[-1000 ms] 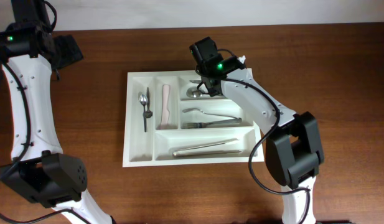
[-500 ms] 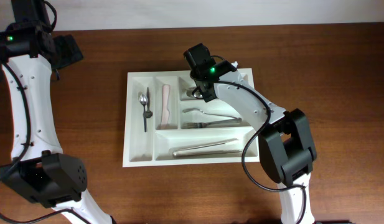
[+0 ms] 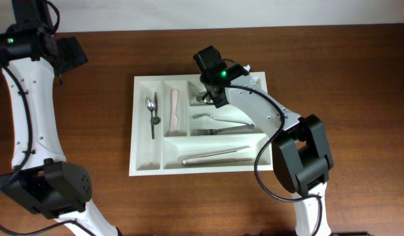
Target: Pack container
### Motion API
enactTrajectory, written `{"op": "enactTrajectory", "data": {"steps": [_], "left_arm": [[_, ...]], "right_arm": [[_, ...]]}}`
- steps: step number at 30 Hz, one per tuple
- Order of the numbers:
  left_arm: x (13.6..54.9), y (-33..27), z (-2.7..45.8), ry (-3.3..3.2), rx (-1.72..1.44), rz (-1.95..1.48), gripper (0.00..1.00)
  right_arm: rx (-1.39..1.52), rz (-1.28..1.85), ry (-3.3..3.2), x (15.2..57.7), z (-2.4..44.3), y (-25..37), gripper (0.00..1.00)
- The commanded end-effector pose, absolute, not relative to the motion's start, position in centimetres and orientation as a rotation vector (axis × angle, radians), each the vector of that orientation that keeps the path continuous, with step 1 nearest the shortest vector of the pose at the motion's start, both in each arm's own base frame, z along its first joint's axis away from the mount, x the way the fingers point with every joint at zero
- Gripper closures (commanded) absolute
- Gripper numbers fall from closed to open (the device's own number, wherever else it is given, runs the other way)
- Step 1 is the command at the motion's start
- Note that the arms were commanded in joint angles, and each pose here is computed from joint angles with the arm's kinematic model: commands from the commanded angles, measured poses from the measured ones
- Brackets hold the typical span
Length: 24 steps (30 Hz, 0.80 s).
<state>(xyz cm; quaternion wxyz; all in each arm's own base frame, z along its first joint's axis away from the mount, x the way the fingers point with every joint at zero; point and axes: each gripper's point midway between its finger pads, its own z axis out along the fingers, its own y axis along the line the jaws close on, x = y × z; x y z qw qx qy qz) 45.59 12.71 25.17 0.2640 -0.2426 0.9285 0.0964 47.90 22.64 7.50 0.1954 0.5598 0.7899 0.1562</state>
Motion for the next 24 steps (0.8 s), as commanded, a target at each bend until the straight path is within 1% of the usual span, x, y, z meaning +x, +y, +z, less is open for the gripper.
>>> {"op": "enactTrajectory", "data": {"steps": [1,8,15,24], "left_arm": [[45.53,12.88,25.69,2.495,-0.662,0.268,0.01],[45.53,12.88,25.69,2.495,-0.662,0.268,0.01],[45.53,12.88,25.69,2.495,-0.662,0.268,0.01],[45.53,12.88,25.69,2.495,-0.662,0.268,0.01]], "right_arm": [[1.574,0.432,2.216,47.99,7.01,23.05,0.96],[1.575,0.432,2.215,48.02,7.01,23.01,0.96],[1.574,0.432,2.214,48.02,7.02,23.0,0.86],[1.552,0.45,2.206,48.62,7.32,22.91,0.87]]}}
